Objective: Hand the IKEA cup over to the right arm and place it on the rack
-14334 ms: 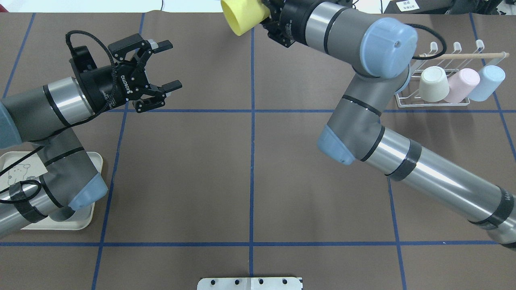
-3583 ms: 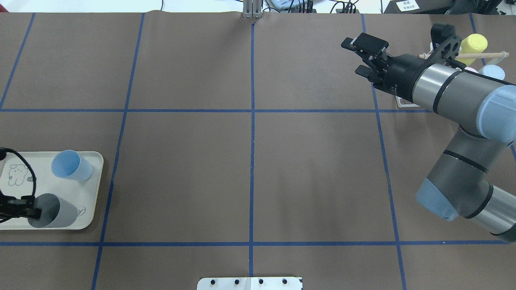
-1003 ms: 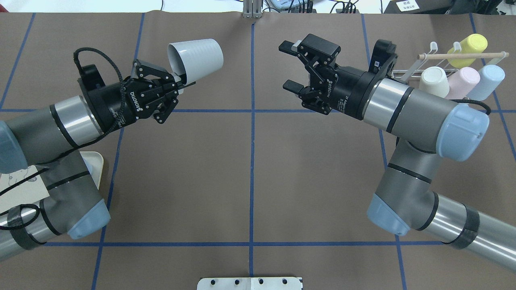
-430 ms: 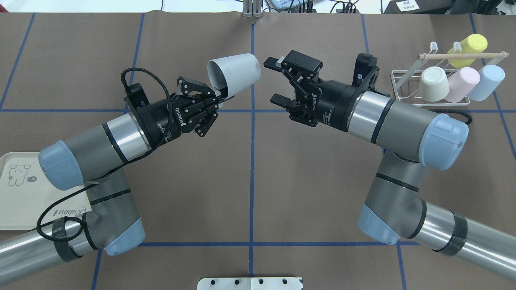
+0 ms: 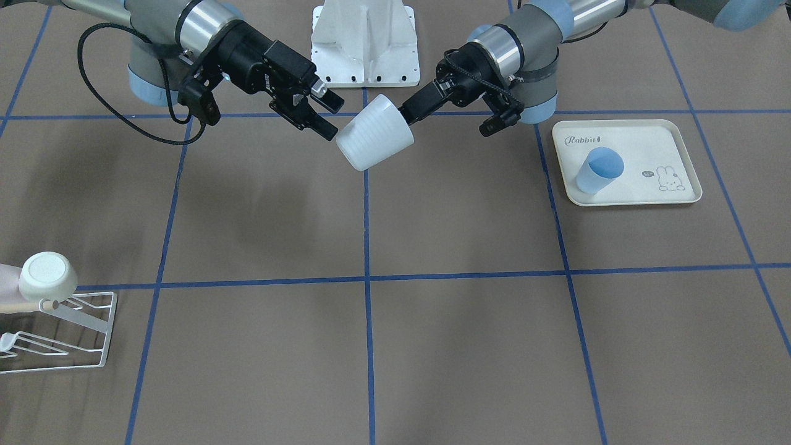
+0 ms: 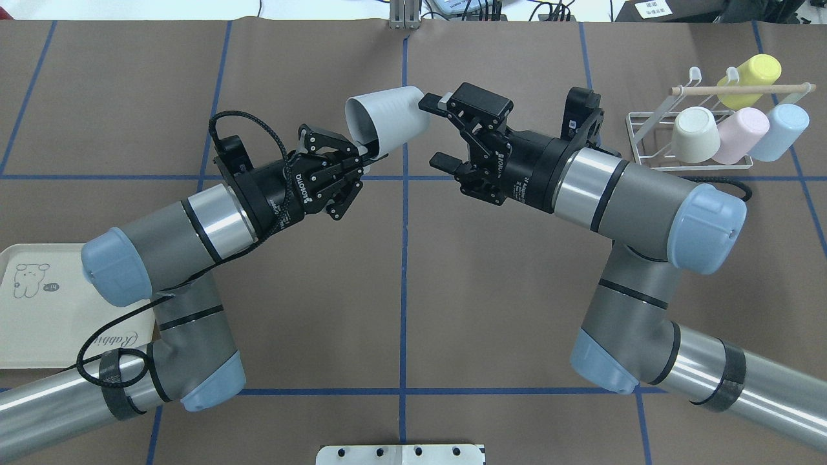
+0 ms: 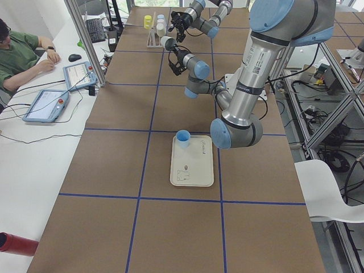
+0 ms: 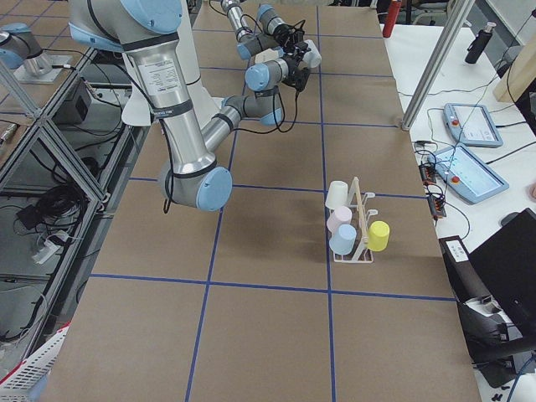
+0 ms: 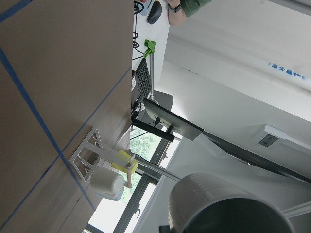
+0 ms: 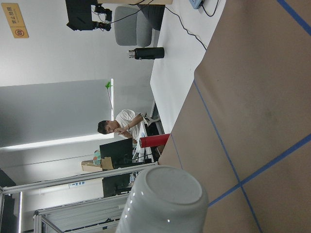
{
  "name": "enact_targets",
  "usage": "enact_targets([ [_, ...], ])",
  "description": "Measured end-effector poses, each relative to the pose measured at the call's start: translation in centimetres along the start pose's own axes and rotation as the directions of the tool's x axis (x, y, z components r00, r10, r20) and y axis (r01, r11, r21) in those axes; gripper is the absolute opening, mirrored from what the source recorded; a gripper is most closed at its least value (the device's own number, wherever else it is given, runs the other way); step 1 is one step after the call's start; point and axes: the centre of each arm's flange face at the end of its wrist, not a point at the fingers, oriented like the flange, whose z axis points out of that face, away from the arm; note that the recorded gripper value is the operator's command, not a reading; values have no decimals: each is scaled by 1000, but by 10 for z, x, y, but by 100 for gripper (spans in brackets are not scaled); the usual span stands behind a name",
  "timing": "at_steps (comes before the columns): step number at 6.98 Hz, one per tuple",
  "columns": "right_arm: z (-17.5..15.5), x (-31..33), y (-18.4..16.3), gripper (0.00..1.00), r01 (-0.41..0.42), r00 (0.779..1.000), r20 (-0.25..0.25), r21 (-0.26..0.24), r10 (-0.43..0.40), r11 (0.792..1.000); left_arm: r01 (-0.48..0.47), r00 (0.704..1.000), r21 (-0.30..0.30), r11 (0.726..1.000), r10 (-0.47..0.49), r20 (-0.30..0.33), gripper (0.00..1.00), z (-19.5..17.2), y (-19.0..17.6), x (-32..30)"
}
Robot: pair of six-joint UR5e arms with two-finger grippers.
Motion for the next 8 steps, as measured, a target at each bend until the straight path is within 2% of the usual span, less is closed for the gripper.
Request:
enact_targets([
  [8,6,8,-3,99,0,1000,-14,10,0,1000,11,1000,-12,1000,-11,-14,0,14,34,-23],
])
